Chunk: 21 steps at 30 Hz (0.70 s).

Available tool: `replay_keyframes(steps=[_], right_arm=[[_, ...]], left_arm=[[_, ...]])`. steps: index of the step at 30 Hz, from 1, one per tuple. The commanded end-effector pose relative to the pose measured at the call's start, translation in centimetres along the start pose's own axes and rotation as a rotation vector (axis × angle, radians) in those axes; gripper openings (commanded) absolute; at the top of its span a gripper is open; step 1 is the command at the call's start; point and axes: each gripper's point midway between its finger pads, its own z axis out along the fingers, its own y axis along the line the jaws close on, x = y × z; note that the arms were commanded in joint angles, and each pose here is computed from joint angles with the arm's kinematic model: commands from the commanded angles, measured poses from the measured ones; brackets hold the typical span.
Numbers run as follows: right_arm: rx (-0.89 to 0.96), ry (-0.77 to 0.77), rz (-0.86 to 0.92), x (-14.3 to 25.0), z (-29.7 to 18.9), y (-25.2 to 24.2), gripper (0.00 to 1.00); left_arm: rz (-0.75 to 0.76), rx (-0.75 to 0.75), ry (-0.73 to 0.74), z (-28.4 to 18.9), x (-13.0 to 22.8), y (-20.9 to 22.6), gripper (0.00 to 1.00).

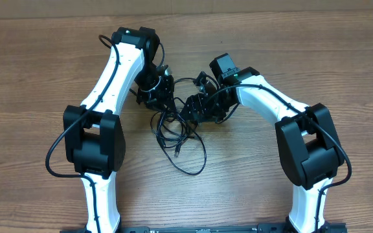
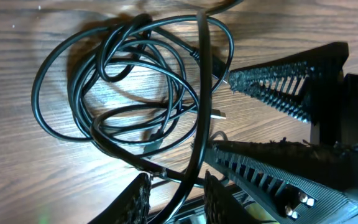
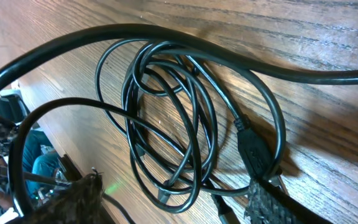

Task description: Untangle cables

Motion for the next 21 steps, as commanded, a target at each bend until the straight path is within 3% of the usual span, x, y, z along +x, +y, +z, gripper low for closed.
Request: replay_keyframes(steps=[1,4,16,19,21], right_arm=[[-0.023,-0.022,-0.022,-0.6,-0.7,1.1,0.73],[-0.023,-0.022,-0.022,-0.6,-0.7,1.1,0.73],[-0.023,-0.024,-0.025,-0.7,-0.7,1.1,0.73],[-0.023,-0.024,-0.025,-0.7,-0.7,1.1,0.73],[-0.023,-0.024,-0.025,-0.7,-0.7,1.1,0.72]], left_arm=[[-0.09,0.003,0.014,0.4,0.0,-0.3,0.3],[-0.103,0.001,0.015,0.5,0.0,-0.2,0.39],[-0.354,-0.053,0.007,3.0,-0.3,1.2,0.39],[-0.338,-0.043,0.0,3.4,-0.5,0.7,0.34],[-0.328,-0.04,-0.008,3.5,-0.7,0.5,0.25]])
